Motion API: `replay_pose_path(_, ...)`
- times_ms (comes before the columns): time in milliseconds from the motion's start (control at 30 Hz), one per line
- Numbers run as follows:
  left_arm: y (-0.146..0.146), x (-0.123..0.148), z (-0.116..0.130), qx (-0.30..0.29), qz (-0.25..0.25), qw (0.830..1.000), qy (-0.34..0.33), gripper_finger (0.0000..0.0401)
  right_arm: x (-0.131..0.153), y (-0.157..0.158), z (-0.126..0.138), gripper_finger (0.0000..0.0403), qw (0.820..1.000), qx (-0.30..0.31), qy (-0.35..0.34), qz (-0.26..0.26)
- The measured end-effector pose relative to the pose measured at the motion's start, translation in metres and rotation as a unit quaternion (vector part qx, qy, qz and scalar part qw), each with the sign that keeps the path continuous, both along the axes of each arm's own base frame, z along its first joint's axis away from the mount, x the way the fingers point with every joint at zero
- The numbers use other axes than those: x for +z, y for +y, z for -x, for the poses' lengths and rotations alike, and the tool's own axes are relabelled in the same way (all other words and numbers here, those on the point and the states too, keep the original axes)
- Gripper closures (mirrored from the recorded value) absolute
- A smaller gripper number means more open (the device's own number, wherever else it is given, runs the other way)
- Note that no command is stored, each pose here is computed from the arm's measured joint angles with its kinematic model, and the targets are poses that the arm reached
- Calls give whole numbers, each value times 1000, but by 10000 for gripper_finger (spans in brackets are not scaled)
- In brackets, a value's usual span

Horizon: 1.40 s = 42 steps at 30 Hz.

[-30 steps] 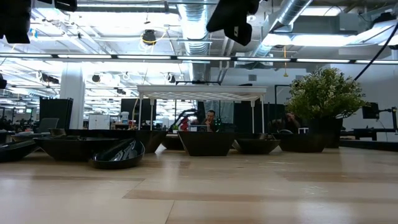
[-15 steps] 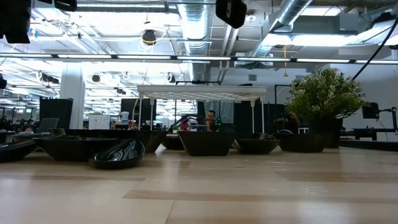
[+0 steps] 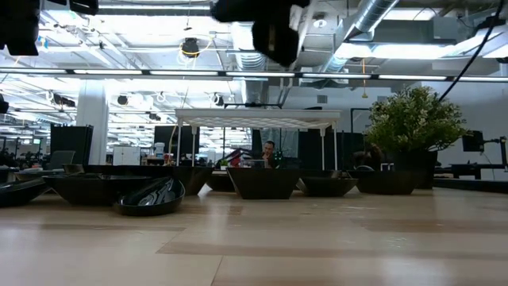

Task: Pick & Place Mini shaped plates
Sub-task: Stack the drop-shaped plate on top of the drop-shaped plate on the shelf

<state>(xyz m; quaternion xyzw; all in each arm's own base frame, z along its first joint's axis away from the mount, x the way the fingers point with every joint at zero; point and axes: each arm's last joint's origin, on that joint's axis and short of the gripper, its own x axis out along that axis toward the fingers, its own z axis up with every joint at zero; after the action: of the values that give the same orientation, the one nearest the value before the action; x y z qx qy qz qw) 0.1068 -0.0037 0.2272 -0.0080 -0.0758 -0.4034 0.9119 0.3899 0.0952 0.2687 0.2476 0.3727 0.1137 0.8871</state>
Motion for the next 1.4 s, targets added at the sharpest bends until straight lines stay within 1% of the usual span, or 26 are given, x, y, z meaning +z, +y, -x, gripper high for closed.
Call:
replay_pose_path(100,0,0,-1,-1,0,1000,3,219,-11,3,-9,403,999,-6,10,-35)
replay_pose_path(200,0,-1,-1,-1,1,1000,5,219,-24,5,-17,403,998,-18,20,-52)
replay_pose_path(367,0,-1,-1,-1,1,1000,5,219,-46,13,-30,403,998,-19,17,-63)
replay_pose_path(567,0,-1,-1,-1,1,1000,5,219,-67,19,-38,403,997,-25,35,-70)
replay_pose_path(767,0,-1,-1,-1,1,1000,5,219,-77,29,-54,403,997,-21,44,-63)
replay_pose_path(933,0,-1,-1,-1,1,1000,5,219,-82,34,-66,395,995,-22,82,-50)
replay_pose_path(1033,0,-1,-1,-1,1,1000,5,219,-81,34,-64,375,992,-26,121,-40)
replay_pose_path(1133,0,-1,-1,-1,1,1000,5,219,-80,32,-60,353,988,-38,143,-34)
replay_pose_path(1233,0,-1,-1,-1,1,1000,5,219,-75,29,-59,341,989,-47,139,-33)
replay_pose_path(1400,0,-1,-1,-1,1,1000,5,219,-76,27,-60,337,988,-63,142,-27)
